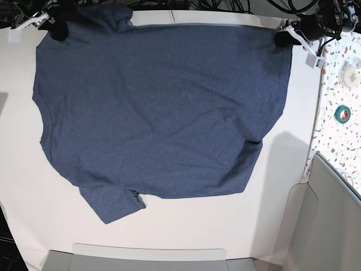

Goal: Layout the t-shirt on the table in an organized manner, then fold the t-shirt properly
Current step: 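Hold both shoulder edges and pull them apart to stretch the shirt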

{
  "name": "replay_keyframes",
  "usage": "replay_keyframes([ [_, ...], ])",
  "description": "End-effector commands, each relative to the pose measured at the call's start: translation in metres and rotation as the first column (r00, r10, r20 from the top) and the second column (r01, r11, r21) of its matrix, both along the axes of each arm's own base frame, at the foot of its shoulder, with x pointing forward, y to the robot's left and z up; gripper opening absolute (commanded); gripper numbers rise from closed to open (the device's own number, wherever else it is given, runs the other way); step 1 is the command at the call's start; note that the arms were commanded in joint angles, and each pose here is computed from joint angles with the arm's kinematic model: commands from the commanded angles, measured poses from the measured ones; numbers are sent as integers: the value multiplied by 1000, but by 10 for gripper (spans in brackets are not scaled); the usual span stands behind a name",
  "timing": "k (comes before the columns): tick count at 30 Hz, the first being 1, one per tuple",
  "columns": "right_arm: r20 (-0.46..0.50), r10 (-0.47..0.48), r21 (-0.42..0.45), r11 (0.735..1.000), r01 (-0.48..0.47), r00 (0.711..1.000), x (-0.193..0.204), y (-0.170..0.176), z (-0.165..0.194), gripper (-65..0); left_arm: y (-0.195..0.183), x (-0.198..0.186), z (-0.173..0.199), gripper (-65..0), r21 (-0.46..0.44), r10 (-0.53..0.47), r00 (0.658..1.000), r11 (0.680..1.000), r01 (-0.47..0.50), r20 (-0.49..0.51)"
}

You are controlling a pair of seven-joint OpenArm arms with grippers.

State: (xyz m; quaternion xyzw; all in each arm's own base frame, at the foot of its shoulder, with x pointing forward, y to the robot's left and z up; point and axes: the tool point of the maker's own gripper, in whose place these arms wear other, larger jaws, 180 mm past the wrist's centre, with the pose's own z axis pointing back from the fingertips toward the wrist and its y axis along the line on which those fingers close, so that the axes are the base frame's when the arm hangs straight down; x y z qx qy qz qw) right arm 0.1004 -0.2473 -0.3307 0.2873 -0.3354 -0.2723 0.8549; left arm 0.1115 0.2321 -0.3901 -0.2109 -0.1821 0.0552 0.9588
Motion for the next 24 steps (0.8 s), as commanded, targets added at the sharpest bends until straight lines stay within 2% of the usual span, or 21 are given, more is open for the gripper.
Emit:
replay_keyframes([
  [1,11,3,-11,1000,-3,1000,-3,-2,7,-650,1,-3,5,-650,9,-29,999,1000,29,15],
  [6,-5,14,-3,1000,-14,1000,-12,2,10,-650,-3,-13,5,-650,17,-97,995,995,96,21],
  [8,1,13,15,1000,-13,1000,-14,4,14,-650,-3,-14,4,-650,16,-98,995,995,97,18],
  [14,1,7,-4,1000,-7,1000,-15,-3,16,-650,2,-9,14,-650,45,-95,994,995,93,48],
  [19,75,2,-10,1000,-1,997,7,-5,24,-650,-4,6,26,-650,64,-122,987,991,115,106],
  [24,186,-4,2,1000,3,983,42,-2,37,-650,-13,47,37,-650,46,-107,971,994,99,213],
])
